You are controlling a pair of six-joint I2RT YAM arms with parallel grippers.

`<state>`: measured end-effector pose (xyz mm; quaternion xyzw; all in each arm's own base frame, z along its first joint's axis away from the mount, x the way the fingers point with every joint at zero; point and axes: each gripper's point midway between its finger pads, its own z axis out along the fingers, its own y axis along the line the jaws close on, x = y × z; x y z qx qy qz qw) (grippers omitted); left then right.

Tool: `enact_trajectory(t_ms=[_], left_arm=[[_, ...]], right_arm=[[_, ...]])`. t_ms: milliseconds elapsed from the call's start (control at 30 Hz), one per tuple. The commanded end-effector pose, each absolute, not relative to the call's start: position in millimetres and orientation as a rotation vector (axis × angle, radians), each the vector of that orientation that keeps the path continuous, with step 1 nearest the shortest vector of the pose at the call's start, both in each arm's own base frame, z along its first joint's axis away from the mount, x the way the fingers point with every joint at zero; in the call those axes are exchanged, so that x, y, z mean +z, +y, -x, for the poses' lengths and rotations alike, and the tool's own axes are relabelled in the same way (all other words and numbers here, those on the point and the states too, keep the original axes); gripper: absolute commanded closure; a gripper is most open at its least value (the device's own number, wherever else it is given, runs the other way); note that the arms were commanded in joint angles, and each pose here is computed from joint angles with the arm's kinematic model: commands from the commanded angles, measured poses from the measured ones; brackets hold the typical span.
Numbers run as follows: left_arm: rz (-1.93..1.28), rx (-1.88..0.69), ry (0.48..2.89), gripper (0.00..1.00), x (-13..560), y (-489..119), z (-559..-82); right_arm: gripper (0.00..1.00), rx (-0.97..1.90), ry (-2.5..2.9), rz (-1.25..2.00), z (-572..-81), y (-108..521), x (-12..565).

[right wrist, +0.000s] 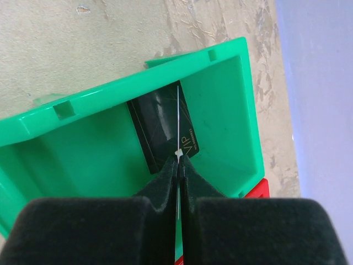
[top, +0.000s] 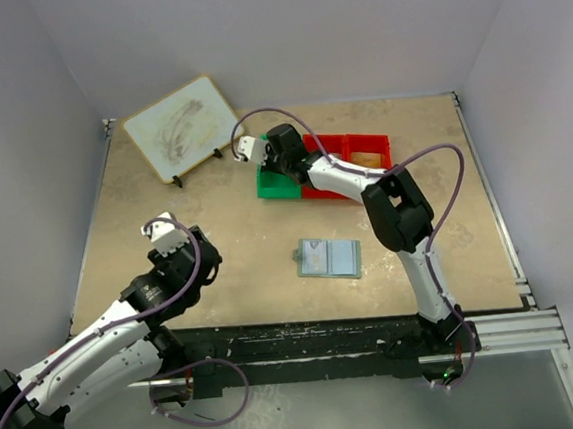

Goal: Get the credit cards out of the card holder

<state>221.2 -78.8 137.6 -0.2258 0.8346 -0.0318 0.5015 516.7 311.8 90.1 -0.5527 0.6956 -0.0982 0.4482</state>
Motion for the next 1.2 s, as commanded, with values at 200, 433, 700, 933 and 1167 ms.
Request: enact_trajectory(t_ms=[200,433,700,933,1167], left_arm=[[0.548,-0.107,1.969,0.31,159.5,-78.3,-225.1],[0.551,-0.114,1.964,0.31,158.2,-78.5,-225.1],[0.557,-0.119,1.95,0.32,159.9,-75.0,-223.4],[0.549,-0.112,1.964,0.32,156.5,-77.5,-224.5],[0.542,-0.127,1.972,0.32,155.9,-81.1,-225.1]], right_arm=[[1.0,-0.452,1.633,1.45,-545.9,306.3,104.3],[0.96,-0.488,1.632,1.454,-553.5,307.0,93.4],[0.92,-0.504,1.627,1.482,-554.7,307.2,81.1],[0.81,-0.402,1.648,1.504,-545.4,316.8,76.3],[0.55,-0.254,1.641,1.46,-533.3,330.5,96.9]])
